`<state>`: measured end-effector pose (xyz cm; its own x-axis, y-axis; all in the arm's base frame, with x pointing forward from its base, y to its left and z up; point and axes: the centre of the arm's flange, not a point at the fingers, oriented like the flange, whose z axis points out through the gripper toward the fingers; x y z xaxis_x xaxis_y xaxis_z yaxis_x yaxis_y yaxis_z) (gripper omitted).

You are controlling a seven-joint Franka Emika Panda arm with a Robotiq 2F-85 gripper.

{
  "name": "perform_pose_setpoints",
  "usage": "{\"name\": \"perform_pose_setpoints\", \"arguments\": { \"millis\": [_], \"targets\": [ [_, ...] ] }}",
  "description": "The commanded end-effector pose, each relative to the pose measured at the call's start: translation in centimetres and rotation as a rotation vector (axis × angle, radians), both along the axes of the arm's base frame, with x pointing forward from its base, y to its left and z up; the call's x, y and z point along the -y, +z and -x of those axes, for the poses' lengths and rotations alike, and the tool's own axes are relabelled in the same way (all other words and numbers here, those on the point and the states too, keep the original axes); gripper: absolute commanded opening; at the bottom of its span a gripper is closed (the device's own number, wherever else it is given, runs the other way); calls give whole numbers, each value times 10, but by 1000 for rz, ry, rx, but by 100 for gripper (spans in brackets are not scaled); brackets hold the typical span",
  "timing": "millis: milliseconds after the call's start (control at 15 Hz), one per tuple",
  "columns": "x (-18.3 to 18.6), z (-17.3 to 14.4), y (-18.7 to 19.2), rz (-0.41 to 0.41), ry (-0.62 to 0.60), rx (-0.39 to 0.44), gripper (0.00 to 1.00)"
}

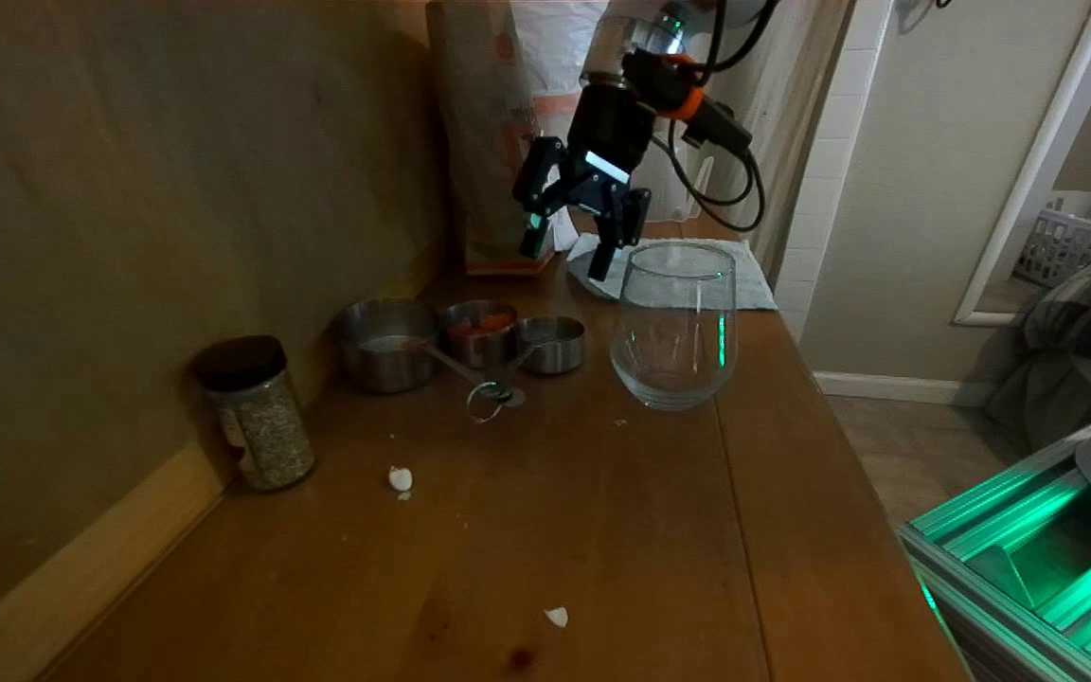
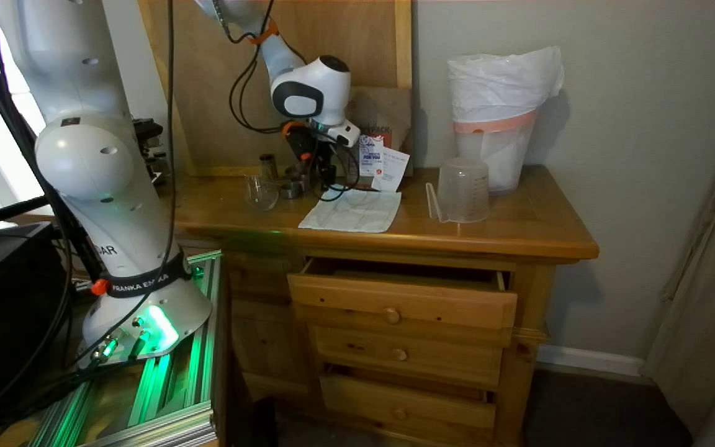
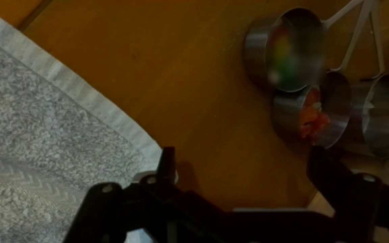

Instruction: Unfold the towel then lay it out on the counter.

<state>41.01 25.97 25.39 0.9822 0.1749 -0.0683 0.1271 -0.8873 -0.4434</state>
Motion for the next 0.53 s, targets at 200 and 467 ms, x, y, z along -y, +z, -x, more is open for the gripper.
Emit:
{"name": "perform_pose_setpoints", "arguments": {
  "millis": [200,467],
  "targets": [
    [-8,8,1,-13,78,38,100],
    [8,-2,24,29,67,121,100]
  ]
}}
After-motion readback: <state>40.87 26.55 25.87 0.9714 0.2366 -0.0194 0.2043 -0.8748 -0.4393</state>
